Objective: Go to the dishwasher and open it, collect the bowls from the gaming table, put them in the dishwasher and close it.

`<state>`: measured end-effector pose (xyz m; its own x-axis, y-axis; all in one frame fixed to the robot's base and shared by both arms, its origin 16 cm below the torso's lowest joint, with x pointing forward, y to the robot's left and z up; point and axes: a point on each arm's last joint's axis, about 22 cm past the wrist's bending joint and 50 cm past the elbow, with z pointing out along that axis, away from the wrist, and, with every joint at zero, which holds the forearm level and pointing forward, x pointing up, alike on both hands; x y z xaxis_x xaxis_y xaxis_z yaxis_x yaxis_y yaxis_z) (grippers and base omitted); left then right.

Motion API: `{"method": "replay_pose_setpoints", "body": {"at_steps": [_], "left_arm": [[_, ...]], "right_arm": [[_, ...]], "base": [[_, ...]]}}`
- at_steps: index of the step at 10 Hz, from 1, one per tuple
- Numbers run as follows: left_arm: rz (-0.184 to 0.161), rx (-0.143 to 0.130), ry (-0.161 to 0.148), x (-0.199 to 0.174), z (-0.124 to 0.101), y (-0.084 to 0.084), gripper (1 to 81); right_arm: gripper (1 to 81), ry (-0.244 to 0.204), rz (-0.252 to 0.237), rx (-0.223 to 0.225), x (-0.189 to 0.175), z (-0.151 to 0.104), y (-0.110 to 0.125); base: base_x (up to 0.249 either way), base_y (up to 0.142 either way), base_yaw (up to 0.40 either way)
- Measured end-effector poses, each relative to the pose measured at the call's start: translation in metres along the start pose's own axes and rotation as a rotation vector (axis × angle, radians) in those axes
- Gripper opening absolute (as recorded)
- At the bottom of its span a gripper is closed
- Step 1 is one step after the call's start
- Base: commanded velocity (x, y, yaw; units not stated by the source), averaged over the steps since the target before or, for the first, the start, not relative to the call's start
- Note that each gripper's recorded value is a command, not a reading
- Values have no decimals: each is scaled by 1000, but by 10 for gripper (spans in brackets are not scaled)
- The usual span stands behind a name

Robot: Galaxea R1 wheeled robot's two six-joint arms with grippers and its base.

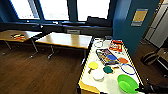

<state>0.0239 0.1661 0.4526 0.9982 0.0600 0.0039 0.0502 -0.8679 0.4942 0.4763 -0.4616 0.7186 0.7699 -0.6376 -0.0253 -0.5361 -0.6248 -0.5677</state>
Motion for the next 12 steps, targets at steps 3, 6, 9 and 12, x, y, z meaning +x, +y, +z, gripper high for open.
{"method": "replay_pose_setpoints", "body": {"at_steps": [3, 6, 9, 12], "left_arm": [[1, -5, 2, 1, 2, 4, 811], [1, -8, 5, 3, 2, 5, 811], [2, -8, 5, 3, 2, 5, 811], [7, -14, 15, 10, 4, 9, 811]], "right_arm": [[10, -22, -15, 14, -10, -21, 1], [10, -9, -29, 11, -7, -48, 9], [10, -52, -84, 29, -31, -54, 7], [10, -100, -122, -9, -69, -62, 47]], "base": [[0, 0, 0], [0, 0, 0], [0, 0, 0], [0, 0, 0]]}}
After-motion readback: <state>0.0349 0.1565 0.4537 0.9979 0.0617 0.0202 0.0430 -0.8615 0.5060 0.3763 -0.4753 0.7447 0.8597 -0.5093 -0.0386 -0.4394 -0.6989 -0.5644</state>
